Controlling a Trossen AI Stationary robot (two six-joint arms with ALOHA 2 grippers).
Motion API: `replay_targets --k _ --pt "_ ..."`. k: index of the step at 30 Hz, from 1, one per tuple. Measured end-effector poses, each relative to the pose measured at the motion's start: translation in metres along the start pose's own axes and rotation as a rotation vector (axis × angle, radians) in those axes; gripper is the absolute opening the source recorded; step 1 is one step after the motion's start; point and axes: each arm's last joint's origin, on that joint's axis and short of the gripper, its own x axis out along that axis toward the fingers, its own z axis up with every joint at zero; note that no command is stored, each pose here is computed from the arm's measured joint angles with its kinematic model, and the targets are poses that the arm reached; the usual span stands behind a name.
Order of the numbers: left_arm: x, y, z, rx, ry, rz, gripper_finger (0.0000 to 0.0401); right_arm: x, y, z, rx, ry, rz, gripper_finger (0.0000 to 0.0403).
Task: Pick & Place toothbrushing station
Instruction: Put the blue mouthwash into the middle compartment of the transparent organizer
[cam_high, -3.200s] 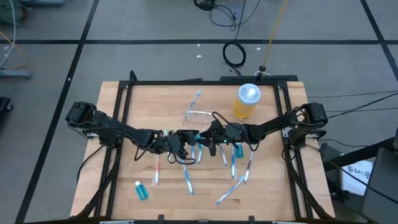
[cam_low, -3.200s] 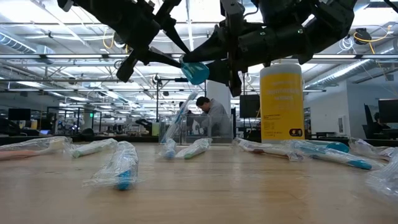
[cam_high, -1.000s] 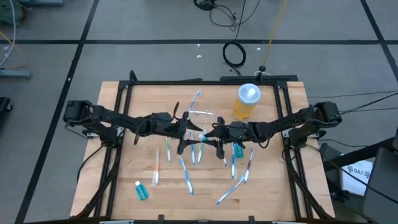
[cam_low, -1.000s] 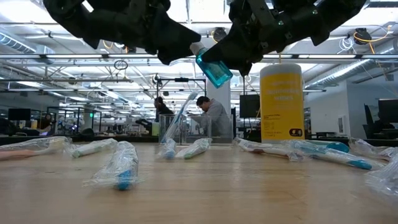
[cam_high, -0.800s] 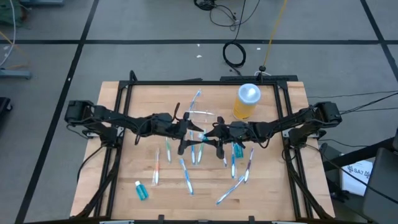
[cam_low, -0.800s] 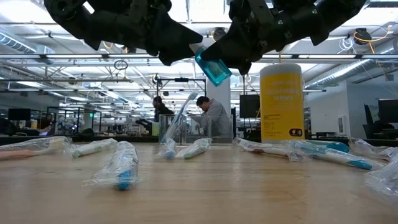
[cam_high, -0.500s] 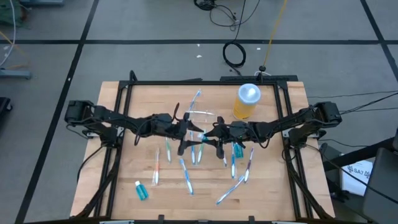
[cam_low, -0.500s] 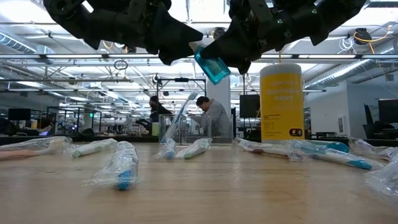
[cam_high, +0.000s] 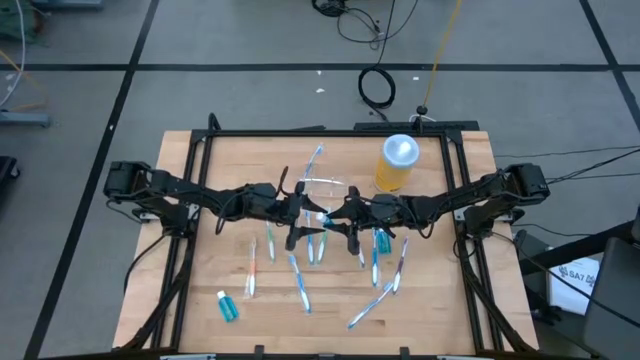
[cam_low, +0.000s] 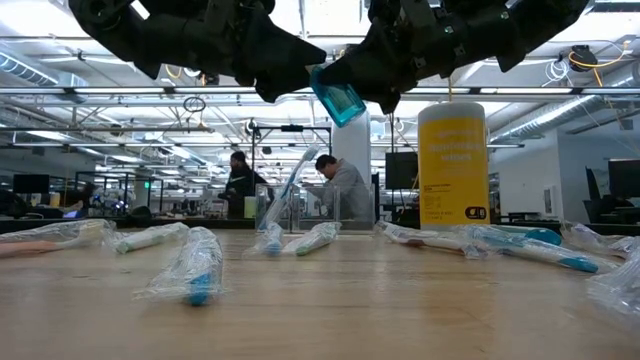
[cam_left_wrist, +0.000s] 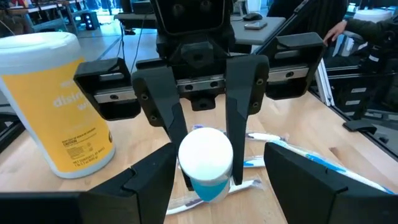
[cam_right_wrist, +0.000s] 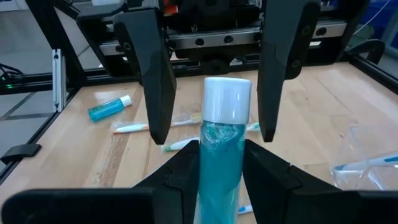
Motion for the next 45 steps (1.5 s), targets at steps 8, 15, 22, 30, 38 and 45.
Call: replay_targets --k 8,15,22,30,38,45 --pt "0.000 -0.002 0.002 0.006 -0.022 -0.003 0.0193 0.000 0.000 0.000 -0.015 0.000 0.002 0.0102" --pt "0.000 -0.001 0.002 0.001 -0.022 0.020 0.0128 0.000 0.000 0.000 -0.016 0.001 0.004 0.0102" --pt "0.000 -0.001 0.001 -0.005 -0.011 0.042 0.0107 0.000 0.000 -0.001 -0.019 0.006 -0.001 0.0103" --pt "0.000 -0.001 -0.003 -0.001 0.033 0.042 0.0109 -0.002 -0.001 -0.007 0.008 0.026 -0.008 0.0146" --pt "0.000 -0.001 -0.006 -0.010 0.075 0.103 0.0104 -0.013 -0.002 -0.004 0.029 0.086 -0.018 0.0198" --pt "0.003 -0.002 -0.003 0.014 0.147 0.197 0.0114 -0.045 0.004 -0.005 0.114 0.293 -0.039 0.0199"
